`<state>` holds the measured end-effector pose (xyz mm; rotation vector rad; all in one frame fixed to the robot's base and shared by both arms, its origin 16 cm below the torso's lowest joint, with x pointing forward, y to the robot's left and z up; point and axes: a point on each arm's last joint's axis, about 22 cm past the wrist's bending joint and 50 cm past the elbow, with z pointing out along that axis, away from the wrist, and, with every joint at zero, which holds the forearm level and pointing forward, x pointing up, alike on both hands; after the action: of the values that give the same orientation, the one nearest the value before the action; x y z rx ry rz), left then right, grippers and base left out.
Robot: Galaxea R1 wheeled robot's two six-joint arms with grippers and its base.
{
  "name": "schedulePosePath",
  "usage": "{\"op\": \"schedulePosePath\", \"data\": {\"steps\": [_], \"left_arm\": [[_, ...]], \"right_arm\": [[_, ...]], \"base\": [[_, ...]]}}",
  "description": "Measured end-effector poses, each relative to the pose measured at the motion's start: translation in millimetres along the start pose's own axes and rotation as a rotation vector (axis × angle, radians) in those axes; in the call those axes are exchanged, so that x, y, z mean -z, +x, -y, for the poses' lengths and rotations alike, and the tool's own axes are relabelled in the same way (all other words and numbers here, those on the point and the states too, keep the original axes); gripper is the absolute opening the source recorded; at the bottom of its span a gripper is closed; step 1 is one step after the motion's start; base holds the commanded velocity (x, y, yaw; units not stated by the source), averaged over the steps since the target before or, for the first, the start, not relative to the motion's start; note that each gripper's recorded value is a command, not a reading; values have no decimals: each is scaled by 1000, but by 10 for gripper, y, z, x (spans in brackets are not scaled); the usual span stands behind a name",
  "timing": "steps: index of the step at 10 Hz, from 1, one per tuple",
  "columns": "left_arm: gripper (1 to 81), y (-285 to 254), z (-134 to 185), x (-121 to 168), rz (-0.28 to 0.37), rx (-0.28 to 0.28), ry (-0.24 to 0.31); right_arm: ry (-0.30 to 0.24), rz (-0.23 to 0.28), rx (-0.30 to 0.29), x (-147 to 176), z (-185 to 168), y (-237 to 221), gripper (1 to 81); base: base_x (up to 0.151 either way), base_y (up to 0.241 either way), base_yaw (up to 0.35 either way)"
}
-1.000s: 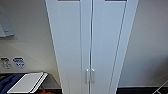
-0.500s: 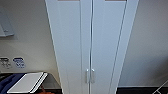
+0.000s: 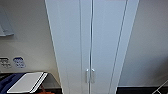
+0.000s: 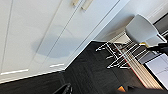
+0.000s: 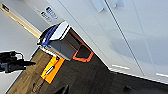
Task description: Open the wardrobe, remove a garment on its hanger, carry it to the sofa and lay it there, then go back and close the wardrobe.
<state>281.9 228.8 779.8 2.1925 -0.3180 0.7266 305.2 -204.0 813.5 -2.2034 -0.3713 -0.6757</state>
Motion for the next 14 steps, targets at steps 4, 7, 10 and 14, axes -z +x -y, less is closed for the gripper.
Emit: {"op": "schedulePosePath", "data": {"steps": [4, 7, 10, 14], "left_arm": [[811, 876, -65, -76, -4, -129, 4], [811, 1467, -232, -217, -4, -184, -9], [811, 1823, -274, -362, 6, -210, -1], [811, 2125, -156, -572, -1, -203, 29]], "right_arm": [[-17, -33, 75, 24, 64, 758, 811], [17, -46, 125, -238, 328, 1280, 811], [-20, -23, 127, -492, 217, 1480, 811], [-32, -29, 151, -892, 265, 1859, 811]], "base": [[0, 0, 0], [0, 0, 0], [0, 0, 0], [0, 0, 0]]}}
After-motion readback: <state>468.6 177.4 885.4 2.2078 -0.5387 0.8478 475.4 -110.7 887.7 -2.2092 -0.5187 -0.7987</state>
